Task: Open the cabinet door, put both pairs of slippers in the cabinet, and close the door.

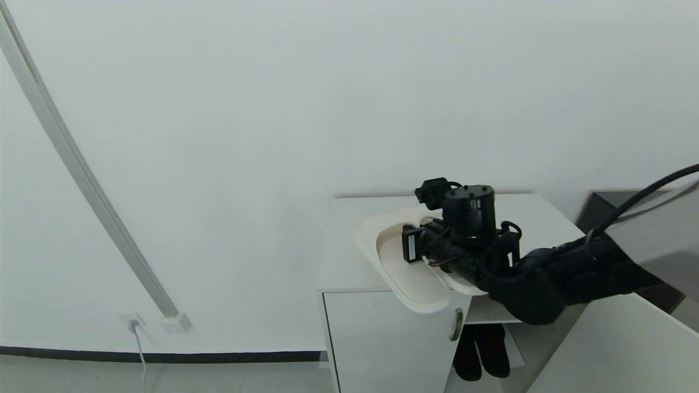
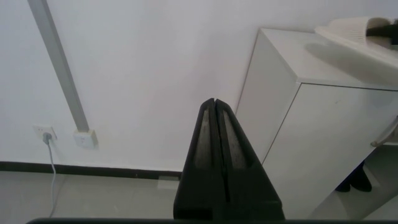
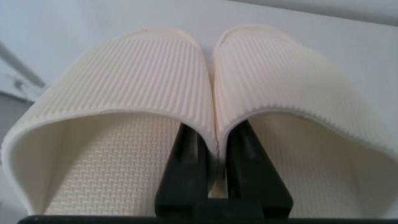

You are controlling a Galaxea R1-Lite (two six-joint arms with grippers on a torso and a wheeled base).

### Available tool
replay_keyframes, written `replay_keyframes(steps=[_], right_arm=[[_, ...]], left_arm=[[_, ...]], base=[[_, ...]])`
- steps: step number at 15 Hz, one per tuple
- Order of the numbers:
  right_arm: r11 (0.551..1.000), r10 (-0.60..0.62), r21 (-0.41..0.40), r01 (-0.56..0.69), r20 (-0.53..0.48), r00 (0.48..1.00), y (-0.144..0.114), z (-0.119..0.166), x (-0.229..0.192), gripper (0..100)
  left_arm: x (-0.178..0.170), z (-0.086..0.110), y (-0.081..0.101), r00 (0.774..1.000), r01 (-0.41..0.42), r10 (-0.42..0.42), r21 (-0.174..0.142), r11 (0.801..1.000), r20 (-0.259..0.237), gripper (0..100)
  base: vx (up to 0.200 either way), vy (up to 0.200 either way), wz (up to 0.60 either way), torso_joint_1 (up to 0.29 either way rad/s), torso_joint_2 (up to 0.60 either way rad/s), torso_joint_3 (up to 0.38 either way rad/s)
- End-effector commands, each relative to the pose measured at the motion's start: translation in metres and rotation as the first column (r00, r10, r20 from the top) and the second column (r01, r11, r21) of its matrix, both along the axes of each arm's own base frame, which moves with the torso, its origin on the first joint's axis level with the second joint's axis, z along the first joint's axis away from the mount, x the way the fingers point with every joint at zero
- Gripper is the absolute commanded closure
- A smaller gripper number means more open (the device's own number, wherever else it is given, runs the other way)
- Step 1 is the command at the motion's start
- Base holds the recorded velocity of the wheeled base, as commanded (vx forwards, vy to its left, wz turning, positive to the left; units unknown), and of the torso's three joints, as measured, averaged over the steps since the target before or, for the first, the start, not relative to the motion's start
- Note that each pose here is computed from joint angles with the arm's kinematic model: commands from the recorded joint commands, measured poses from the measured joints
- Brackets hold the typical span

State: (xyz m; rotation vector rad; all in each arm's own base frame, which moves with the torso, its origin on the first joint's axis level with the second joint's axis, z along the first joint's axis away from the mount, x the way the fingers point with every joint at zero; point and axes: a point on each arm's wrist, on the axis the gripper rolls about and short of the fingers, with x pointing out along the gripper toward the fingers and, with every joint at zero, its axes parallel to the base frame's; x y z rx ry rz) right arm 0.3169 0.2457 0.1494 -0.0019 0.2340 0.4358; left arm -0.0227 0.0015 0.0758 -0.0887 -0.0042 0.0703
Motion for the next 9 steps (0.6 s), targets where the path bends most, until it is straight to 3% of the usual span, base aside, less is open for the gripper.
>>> replay_keyframes(steps=[1,9], right_arm=[[0.997,0.076,0.019,-0.077,0.047,0.996,-0.035,0.028,-0.047,100],[0.994,0.106,0.014,-0.107,0.036,0.994,-0.04,0.028,-0.066,100]], left_arm=[[0.0,0.0,0.0,1.0,0.0,0.0,0.0,1.0,-0.001,100],[0.0,0.0,0.0,1.0,0.001,-0.001,0.001,1.0,-0.001,100]], base=[[0.0,0.0,0.0,0.0,0.0,0.0],[0.0,0.0,0.0,0.0,0.0,0.0]])
